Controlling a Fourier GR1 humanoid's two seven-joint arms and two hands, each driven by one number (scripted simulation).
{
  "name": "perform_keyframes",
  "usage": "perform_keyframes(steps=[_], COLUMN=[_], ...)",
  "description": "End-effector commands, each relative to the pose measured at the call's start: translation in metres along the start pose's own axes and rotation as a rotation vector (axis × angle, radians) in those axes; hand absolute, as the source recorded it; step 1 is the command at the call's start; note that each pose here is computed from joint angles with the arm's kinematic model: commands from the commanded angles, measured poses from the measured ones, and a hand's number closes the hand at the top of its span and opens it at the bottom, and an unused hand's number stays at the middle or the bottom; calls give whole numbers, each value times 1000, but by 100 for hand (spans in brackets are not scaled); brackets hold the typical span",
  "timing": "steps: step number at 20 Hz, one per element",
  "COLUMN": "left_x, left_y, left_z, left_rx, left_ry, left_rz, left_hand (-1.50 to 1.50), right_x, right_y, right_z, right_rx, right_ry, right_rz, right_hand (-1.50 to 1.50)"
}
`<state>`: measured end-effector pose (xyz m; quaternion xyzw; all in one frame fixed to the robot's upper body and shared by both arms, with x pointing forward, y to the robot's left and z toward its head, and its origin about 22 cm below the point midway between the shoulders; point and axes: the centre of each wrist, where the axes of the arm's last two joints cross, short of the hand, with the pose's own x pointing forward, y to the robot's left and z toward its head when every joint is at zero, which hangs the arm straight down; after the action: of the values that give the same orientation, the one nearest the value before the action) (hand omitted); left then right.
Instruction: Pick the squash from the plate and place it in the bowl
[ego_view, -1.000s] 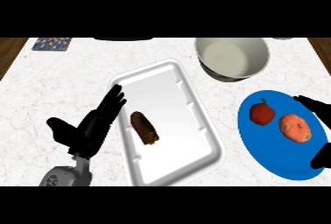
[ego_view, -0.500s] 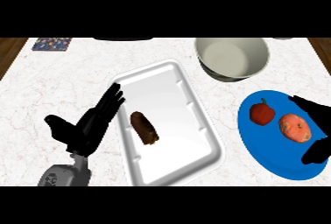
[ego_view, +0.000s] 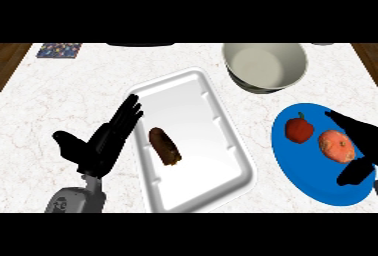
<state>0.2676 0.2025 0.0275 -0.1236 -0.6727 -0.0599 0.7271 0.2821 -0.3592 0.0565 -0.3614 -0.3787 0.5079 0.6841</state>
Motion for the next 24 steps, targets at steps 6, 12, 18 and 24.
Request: perform_keyframes(steps=[6,12,18,24], left_x=[-13,-16,2,-9], left_y=[-11,17,0,1], left_z=[0,10,5,10], left_rx=[5,7,-3,-16], left_ry=[-9,6,7,1], left_rz=[-12,-2,4,0], left_hand=[0,0,0,0], right_x=[-3,-4,-3,108], right_y=[14,18,41,20], right_z=[-24,-14,-9,-27], right_rx=[-25,-58,-81,-175], right_ry=[-97,-137,-148,-36], right_rz=[-5,20,47,45], right_hand=[150,150,150,150])
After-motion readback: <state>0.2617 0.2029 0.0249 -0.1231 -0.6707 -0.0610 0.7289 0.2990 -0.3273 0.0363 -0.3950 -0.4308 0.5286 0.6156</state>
